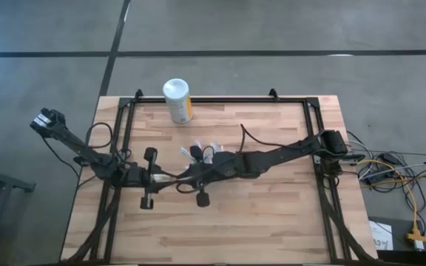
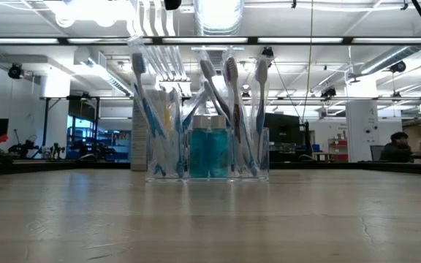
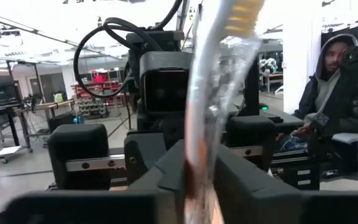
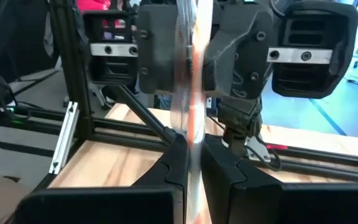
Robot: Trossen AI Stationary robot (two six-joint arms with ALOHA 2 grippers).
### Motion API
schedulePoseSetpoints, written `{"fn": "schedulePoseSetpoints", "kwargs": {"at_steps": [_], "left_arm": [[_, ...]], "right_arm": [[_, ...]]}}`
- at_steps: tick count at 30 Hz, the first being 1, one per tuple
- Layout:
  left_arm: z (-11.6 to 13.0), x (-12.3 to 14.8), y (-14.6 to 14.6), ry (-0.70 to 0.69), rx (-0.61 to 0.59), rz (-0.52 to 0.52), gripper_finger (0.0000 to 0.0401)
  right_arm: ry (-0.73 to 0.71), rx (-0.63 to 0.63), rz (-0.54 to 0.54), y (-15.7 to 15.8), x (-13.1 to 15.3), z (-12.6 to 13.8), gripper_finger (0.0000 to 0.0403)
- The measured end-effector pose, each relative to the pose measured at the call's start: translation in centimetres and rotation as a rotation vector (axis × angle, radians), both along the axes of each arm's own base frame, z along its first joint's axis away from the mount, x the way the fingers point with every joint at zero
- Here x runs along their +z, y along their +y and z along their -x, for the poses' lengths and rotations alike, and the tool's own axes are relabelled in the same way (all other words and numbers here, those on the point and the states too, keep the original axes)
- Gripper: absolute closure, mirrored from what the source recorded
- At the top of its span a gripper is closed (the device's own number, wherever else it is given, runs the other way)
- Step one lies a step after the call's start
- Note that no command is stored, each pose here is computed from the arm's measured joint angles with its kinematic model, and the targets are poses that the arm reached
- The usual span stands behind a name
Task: Pick & Place toothbrushing station
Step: Put the orange toothbrush into the transparent organizer
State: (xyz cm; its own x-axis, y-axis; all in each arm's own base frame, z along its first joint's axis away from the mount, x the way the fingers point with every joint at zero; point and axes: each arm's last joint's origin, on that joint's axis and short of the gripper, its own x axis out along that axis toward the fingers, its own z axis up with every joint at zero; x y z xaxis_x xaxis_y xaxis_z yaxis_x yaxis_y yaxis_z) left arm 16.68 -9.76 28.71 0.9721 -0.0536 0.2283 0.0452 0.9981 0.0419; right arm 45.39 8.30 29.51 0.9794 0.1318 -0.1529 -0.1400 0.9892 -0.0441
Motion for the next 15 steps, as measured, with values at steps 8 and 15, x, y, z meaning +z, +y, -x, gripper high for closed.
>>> {"fn": "schedulePoseSetpoints", "kwargs": {"at_steps": [8,15], "left_arm": [[0.04,0.00,0.02,0.002,0.010,-0.051,0.0382],[0.47,0.10,0.29,0.016,0.000,-0.063,0.0382]], "right_arm": [[-0.017,0.001,-0.008,0.09,0.16,-0.01,0.0377],[-0.015,-0.017,-0.089,0.04,0.24,-0.03,0.0309]]}}
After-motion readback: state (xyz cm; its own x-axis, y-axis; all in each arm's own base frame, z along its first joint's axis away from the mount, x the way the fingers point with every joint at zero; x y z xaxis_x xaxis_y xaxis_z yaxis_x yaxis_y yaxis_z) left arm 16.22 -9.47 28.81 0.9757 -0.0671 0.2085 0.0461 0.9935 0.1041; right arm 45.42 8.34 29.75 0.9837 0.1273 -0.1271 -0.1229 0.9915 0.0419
